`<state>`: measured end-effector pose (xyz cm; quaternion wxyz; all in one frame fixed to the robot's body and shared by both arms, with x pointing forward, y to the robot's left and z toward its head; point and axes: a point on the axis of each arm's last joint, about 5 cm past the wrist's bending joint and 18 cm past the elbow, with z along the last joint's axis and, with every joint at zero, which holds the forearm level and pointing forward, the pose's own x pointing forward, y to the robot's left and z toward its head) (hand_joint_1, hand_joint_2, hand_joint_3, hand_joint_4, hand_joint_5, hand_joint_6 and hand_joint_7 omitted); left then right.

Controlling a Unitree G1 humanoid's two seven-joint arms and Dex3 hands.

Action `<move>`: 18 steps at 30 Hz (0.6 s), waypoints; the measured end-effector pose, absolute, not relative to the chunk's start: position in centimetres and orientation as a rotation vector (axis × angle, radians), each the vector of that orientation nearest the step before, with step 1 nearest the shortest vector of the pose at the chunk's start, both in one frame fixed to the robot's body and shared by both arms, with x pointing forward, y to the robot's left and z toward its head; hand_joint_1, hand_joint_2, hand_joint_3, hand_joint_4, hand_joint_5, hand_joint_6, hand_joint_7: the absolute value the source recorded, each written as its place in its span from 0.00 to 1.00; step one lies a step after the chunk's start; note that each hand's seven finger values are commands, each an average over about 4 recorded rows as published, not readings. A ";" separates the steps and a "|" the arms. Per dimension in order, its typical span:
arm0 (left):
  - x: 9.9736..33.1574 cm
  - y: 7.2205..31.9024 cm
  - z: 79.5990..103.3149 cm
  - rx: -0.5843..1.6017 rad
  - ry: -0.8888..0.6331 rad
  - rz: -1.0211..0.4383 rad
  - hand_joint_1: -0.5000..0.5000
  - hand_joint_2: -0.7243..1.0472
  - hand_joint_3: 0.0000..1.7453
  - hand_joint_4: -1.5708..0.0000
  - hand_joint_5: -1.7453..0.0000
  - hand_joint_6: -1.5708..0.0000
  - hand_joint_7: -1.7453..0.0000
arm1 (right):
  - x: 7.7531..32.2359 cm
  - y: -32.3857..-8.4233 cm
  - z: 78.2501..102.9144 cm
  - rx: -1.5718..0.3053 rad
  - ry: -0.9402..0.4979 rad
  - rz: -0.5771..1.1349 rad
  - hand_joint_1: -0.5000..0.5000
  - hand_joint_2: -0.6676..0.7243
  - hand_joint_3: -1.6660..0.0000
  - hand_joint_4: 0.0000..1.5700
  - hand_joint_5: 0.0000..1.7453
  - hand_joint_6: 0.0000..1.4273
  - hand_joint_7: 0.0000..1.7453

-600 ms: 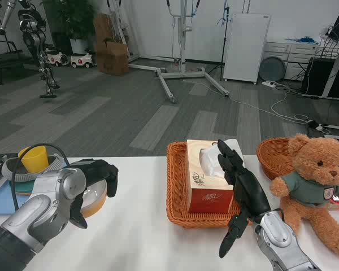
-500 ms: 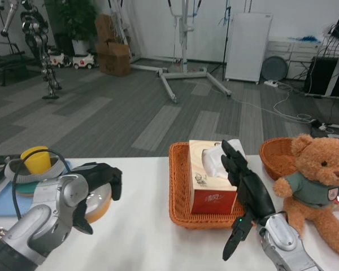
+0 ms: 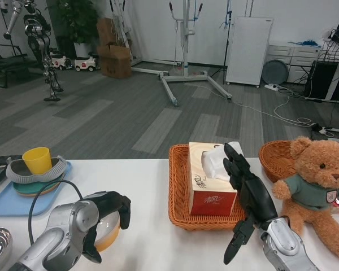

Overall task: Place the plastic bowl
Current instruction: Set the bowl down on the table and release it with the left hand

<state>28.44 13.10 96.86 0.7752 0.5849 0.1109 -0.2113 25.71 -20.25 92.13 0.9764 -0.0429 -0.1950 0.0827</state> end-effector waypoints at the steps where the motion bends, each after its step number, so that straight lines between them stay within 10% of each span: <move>1: 28.4 13.1 96.9 1.266 0.240 -0.458 0.00 0.95 0.75 0.07 0.00 0.40 0.00 | 25.7 -20.3 92.1 -0.086 -0.393 0.167 0.08 0.91 1.00 0.00 0.00 0.00 0.00; 9: 28.6 13.3 96.6 1.268 0.242 -0.449 0.00 0.95 0.75 0.12 0.00 0.42 0.00 | 25.7 -20.3 92.0 -0.087 -0.388 0.164 0.08 0.91 1.00 0.00 0.00 0.00 0.00; 18: 29.2 13.1 94.4 1.193 0.261 -0.481 0.00 0.91 0.94 0.50 0.00 0.58 0.01 | 25.7 -20.3 91.7 -0.085 -0.373 0.158 0.08 0.91 1.00 0.00 0.00 0.00 0.00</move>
